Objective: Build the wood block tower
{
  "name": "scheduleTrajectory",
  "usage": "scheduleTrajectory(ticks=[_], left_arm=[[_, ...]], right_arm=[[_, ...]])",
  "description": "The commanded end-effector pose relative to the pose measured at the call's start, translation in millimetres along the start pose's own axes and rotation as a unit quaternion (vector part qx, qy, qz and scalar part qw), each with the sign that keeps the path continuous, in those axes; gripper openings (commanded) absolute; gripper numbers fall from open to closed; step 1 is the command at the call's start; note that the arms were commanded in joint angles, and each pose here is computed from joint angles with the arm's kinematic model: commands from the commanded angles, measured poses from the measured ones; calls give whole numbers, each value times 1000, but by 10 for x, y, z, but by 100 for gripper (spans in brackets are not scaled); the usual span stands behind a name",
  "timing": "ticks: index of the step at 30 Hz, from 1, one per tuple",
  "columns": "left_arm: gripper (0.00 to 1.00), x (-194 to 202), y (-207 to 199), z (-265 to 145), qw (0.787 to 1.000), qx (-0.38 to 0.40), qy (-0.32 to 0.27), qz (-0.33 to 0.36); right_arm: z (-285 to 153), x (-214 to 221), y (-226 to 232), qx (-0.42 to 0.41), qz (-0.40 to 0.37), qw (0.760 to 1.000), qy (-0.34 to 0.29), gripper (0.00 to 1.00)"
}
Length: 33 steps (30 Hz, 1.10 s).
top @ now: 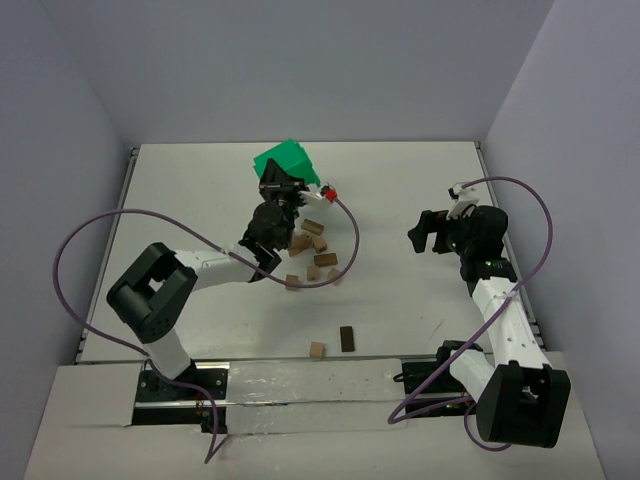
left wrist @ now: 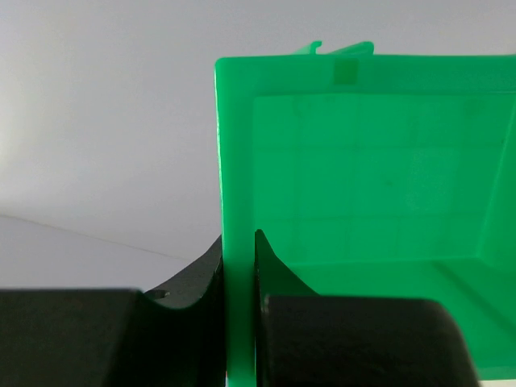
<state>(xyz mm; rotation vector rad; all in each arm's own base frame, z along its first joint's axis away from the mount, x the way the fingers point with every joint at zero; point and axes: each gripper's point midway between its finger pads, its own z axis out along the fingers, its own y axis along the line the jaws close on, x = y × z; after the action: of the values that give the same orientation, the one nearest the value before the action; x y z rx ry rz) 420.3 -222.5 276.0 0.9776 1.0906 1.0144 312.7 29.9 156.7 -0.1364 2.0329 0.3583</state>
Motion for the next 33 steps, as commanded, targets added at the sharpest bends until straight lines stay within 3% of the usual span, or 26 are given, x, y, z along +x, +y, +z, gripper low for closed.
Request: scheduleTrajectory(ticks=[1,3,6,10,14,16,19,28,33], left_arm=[[0,42,368,143,995,6,16,-94],[0,135,407,206,992,49,33,-111],[0,274,396,265,976,87,62,-189],[0,728,416,372,934,144,131,-298],[0,1339,367,342,873,185,213,-397],[0,1492,332,330,846,207,222,-439],[0,2156,231,195,784,210,288,-507],[0,3484,-115,-295,683,213,391,-579],[0,3792,-392,-511,657,236,411,-586]], right_arm=[[-56,-293,10,0,-17,999,-39,100],[-61,-298,12,0,-18,999,-40,100],[-68,-305,19,-1,-19,999,-40,100],[-72,-316,31,-4,-19,999,-42,100],[-73,-312,39,-7,-18,999,-39,100],[-73,-312,41,-7,-18,999,-39,100],[-76,-312,47,-9,-20,999,-39,100],[-69,-302,64,-16,-19,999,-35,100],[-80,-304,64,-14,-22,999,-37,100]])
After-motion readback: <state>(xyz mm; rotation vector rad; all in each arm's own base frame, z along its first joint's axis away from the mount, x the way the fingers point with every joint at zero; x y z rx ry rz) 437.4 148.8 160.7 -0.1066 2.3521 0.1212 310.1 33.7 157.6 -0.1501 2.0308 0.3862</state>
